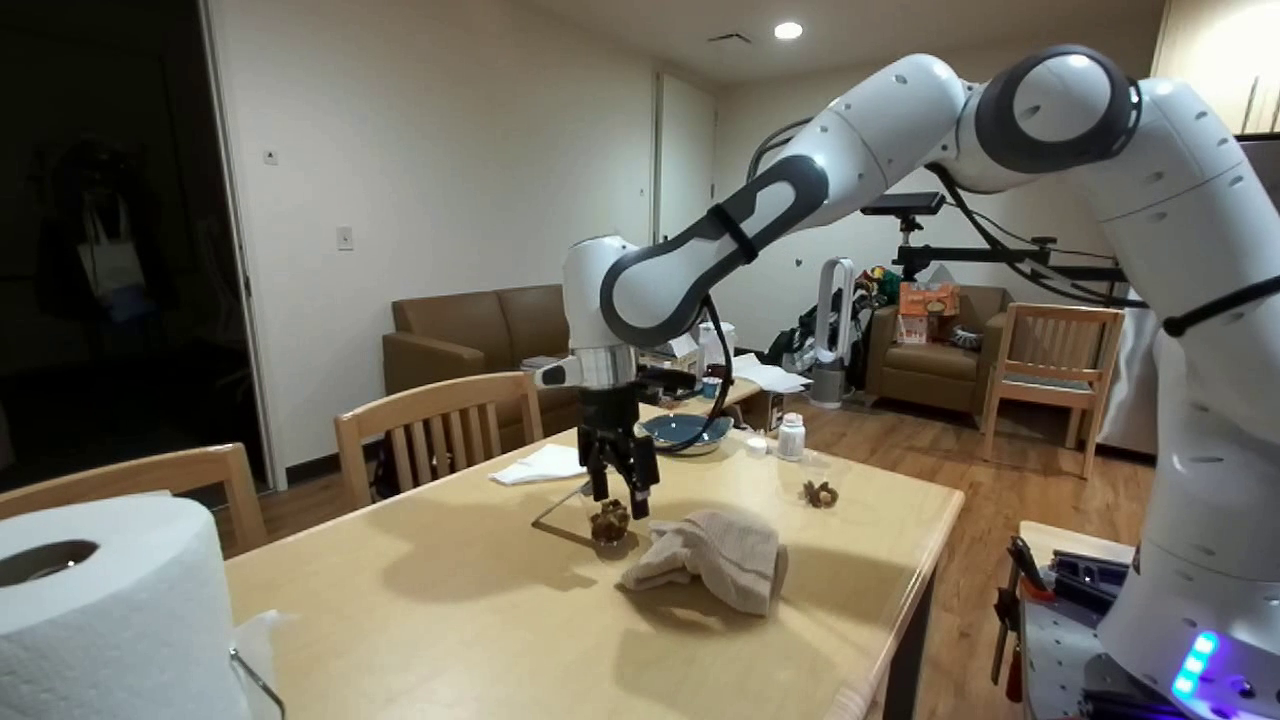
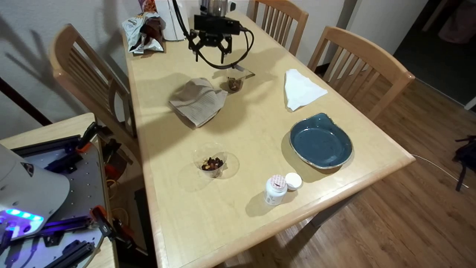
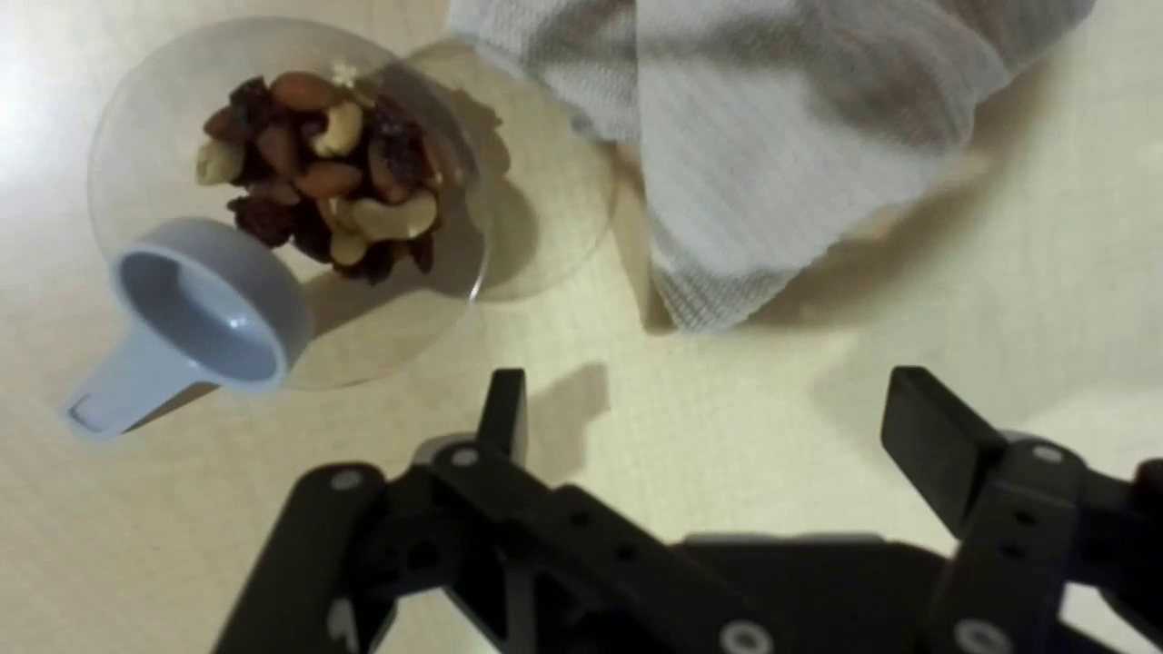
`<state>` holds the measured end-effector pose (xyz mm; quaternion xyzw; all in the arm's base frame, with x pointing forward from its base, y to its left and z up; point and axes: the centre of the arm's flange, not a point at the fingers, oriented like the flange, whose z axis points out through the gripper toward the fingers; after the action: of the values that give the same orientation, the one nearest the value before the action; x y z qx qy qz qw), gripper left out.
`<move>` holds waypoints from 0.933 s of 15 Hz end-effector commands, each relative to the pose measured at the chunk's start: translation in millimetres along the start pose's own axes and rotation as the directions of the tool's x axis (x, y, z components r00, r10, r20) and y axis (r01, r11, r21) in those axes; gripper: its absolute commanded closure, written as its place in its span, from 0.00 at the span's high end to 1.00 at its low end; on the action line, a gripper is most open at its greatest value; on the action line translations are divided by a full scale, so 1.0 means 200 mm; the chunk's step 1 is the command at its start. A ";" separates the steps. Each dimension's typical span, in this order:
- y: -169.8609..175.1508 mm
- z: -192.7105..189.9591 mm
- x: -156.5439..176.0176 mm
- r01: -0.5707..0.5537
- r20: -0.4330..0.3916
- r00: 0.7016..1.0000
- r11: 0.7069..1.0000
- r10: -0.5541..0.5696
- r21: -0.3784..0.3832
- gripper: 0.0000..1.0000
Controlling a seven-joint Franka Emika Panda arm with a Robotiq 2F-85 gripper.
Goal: Use the towel to wipe the table
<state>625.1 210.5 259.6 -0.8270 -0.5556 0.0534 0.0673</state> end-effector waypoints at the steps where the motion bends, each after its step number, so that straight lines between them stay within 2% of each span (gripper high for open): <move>1: 0.11 0.11 0.12 -0.124 -0.028 0.992 0.991 0.125 0.047 1.00; 5: 0.06 0.28 0.11 -0.263 -0.038 0.963 0.959 0.268 0.104 1.00; 8: -0.02 0.35 0.03 -0.415 -0.018 0.907 0.900 0.421 0.132 1.00; 10: -0.07 0.34 -0.04 -0.483 -0.019 0.872 0.865 0.490 0.136 1.00; 12: -0.09 0.34 -0.08 -0.506 -0.041 0.856 0.852 0.515 0.136 1.00; 14: -0.10 0.34 -0.09 -0.503 -0.050 0.856 0.852 0.514 0.143 1.00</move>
<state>611.1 213.6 183.0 -0.9344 -0.3278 0.0786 0.1148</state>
